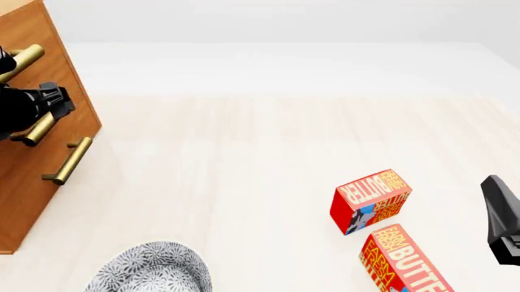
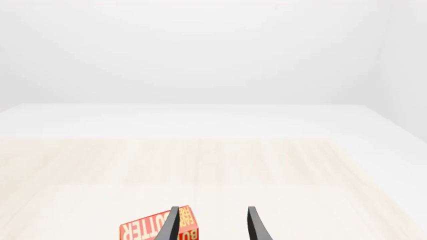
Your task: Put the chocolate pudding in the top drawer of the cabinet and close it.
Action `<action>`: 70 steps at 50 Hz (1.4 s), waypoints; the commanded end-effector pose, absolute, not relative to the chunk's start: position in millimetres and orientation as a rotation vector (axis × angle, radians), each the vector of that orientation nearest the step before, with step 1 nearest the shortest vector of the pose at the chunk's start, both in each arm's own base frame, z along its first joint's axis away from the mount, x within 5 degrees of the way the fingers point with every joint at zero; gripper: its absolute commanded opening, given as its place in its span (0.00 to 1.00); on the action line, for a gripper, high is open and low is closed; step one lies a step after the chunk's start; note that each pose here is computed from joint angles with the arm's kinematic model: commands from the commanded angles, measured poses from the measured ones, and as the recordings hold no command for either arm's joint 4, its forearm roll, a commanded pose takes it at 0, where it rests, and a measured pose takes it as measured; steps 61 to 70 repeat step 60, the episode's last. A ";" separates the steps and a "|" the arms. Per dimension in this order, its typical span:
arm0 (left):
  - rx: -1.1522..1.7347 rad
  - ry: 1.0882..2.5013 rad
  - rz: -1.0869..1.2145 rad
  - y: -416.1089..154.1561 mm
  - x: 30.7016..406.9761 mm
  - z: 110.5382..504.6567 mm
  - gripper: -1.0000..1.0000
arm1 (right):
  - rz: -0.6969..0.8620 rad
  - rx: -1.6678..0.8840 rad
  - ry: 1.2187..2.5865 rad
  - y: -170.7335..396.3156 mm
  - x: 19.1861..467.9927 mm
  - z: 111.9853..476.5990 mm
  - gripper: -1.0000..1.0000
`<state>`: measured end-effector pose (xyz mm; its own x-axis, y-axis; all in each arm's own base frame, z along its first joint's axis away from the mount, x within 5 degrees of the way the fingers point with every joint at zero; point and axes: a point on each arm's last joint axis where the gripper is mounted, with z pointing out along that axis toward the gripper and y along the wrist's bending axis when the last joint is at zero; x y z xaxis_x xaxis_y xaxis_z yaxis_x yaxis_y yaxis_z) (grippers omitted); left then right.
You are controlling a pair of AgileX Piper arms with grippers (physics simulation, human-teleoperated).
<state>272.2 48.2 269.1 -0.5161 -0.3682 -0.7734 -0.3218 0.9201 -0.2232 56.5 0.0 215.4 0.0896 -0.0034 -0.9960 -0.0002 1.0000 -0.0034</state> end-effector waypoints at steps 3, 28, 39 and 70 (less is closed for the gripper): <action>-0.610 2.068 0.041 84.0 251.7 299.2 1.00 | -0.002 -0.003 1.482 0.0 56.4 215.1 1.00; -0.557 1.915 0.121 72.3 182.5 397.2 1.00 | -0.002 -0.003 1.481 0.0 56.4 215.1 1.00; -0.461 1.846 0.180 59.0 148.9 448.3 1.00 | -0.002 -0.003 1.481 0.1 56.4 215.1 1.00; -0.424 1.739 0.189 37.7 96.8 503.3 1.00 | -0.002 -0.003 1.481 0.0 56.4 215.1 1.00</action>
